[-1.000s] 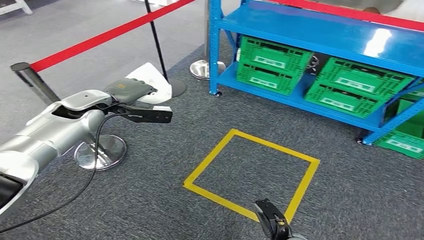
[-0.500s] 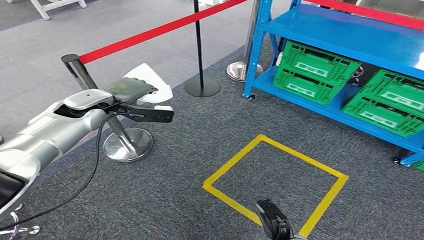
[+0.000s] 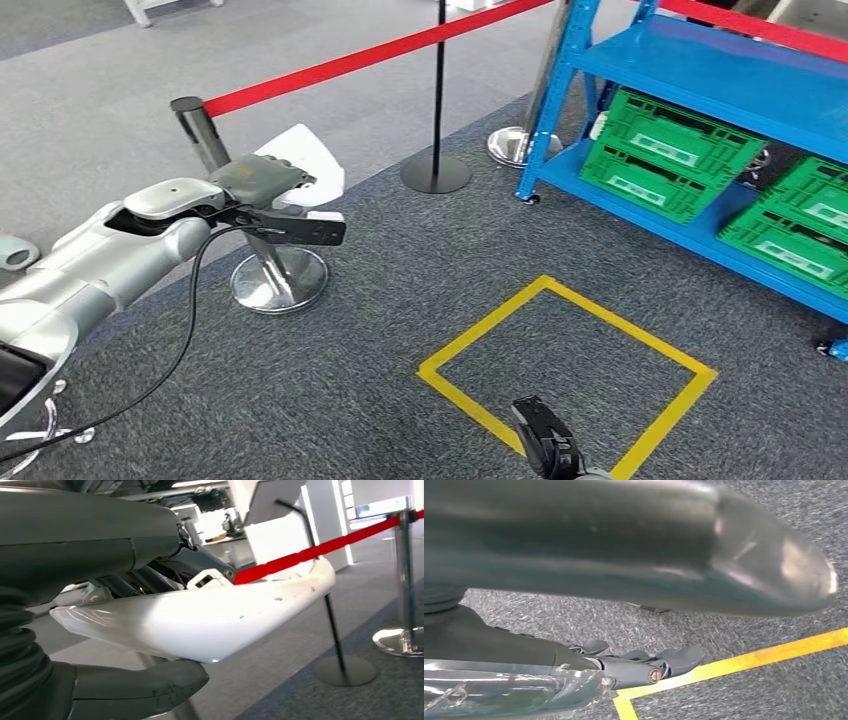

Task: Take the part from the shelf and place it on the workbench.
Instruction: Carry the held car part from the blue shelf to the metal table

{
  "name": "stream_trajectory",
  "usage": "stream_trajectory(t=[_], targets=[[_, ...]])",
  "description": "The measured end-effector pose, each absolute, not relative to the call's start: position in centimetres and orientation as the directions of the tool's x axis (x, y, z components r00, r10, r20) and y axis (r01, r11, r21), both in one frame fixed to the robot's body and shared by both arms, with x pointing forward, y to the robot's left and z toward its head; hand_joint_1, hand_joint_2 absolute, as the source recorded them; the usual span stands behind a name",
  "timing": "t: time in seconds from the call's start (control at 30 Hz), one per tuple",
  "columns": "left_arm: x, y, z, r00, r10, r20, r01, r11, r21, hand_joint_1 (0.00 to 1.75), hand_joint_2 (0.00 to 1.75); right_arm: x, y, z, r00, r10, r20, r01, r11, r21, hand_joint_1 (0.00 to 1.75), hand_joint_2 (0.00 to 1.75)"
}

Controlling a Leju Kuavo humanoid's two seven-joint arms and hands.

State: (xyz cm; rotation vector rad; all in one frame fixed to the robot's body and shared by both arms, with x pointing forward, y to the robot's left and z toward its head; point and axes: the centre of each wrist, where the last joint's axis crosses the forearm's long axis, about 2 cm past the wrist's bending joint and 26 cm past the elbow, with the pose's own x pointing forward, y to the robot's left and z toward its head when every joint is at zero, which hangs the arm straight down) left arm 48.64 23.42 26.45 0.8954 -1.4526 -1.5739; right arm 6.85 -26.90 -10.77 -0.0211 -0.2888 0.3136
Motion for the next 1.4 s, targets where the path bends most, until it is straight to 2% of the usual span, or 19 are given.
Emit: stream_trajectory(t=[0.87, 1.23, 1.4], targets=[[48.4, 23.1, 25.8, -0.453, -0.891, 0.016, 0.105, -0.035, 0.994, 1.75, 1.75, 6.8, -26.8, -10.8, 0.91, 0.314, 0.272, -0.308, 0.949, -0.063, 0.0, 0.0], [49.1, 22.3, 29.5, -0.513, -0.858, -0.028, 0.033, -0.052, 0.998, 1.75, 1.75, 6.8, -26.8, -10.8, 0.906, 0.322, 0.273, -0.317, 0.946, -0.065, 0.0, 0.0], [48.7, 20.0, 31.1, -0.607, -0.794, -0.024, 0.021, -0.047, 0.999, 1.75, 1.75, 6.9, -26.8, -10.8, 0.904, 0.33, 0.273, -0.325, 0.944, -0.065, 0.0, 0.0]])
